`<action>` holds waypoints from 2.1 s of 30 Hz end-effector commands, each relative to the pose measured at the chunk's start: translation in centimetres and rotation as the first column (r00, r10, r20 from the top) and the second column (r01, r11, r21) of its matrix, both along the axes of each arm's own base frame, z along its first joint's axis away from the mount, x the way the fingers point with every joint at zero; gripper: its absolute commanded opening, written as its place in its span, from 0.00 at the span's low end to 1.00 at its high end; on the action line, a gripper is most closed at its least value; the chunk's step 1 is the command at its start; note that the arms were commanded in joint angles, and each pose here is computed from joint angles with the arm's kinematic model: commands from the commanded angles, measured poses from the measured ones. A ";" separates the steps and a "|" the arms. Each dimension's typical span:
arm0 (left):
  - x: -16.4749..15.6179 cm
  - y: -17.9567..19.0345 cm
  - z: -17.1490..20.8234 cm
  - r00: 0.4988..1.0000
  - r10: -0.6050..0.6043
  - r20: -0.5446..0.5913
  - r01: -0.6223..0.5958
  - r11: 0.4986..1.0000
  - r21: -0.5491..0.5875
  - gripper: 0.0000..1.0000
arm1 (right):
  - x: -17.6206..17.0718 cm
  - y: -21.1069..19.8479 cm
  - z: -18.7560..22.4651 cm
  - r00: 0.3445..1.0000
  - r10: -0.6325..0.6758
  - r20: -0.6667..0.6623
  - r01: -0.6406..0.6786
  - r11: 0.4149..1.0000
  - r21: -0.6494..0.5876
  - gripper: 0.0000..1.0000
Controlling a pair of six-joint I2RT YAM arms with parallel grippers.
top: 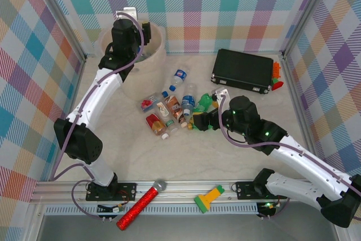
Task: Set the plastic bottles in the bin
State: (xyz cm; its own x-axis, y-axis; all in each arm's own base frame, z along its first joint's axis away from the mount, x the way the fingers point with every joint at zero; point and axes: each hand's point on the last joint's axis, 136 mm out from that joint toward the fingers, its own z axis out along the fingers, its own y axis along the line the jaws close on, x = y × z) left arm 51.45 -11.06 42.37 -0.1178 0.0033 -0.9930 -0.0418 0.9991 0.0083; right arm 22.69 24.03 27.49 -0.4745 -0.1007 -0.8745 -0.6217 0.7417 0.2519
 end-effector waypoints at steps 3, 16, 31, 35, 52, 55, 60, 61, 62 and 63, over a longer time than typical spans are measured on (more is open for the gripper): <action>-2.4 0.4 3.1 0.998 -0.031 0.062 0.033 0.998 -0.046 0.88 | -0.1 0.2 1.9 1.000 0.003 0.025 -0.004 0.999 0.050 0.99; -7.0 -1.2 0.9 0.988 -0.154 -0.022 0.142 0.952 -0.270 1.00 | 0.9 -1.4 -1.1 0.991 -0.126 -0.055 0.125 0.992 -0.018 0.99; -17.1 -7.9 -6.4 0.926 -0.352 -0.134 0.296 0.900 -0.320 1.00 | 1.7 -4.1 -11.1 0.802 -0.409 -0.435 0.418 0.905 -0.079 0.99; -19.1 -9.1 -8.7 0.904 -0.390 -0.177 0.316 0.887 -0.338 1.00 | 1.7 -4.9 -13.7 0.699 -0.436 -0.567 0.496 0.867 -0.055 0.99; -23.2 -12.6 -12.9 0.830 -0.488 -0.270 0.411 0.862 -0.296 1.00 | 5.1 -5.1 -19.4 0.415 -0.355 -0.838 0.700 0.712 0.044 0.79; -23.5 -12.7 -13.0 0.825 -0.494 -0.275 0.417 0.860 -0.294 1.00 | 5.8 -5.0 -20.2 0.388 -0.359 -0.849 0.715 0.699 0.031 0.79; -23.7 -12.6 -13.0 0.826 -0.494 -0.272 0.417 0.860 -0.294 1.00 | 7.2 -4.9 -21.5 0.351 -0.363 -0.863 0.740 0.672 0.018 0.79; -23.7 -12.6 -13.0 0.826 -0.495 -0.270 0.419 0.859 -0.295 1.00 | 7.5 -5.0 -21.7 0.343 -0.365 -0.865 0.745 0.667 0.014 0.79; -23.7 -12.6 -12.9 0.826 -0.496 -0.269 0.420 0.859 -0.293 1.00 | 7.8 -5.0 -21.8 0.344 -0.362 -0.866 0.747 0.665 0.018 0.79; -23.9 -12.3 -13.4 0.821 -0.491 -0.293 0.416 0.864 -0.283 1.00 | 8.0 -5.0 -22.0 0.341 -0.362 -0.868 0.748 0.663 0.018 0.79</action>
State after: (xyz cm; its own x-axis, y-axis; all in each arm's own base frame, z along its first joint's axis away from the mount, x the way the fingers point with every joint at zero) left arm 28.33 -23.84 29.03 -0.4852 -0.0704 -0.8715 0.3808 0.8803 -0.2831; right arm 29.53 18.69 5.33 -0.7511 0.6584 -0.0480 0.4729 0.5873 0.6568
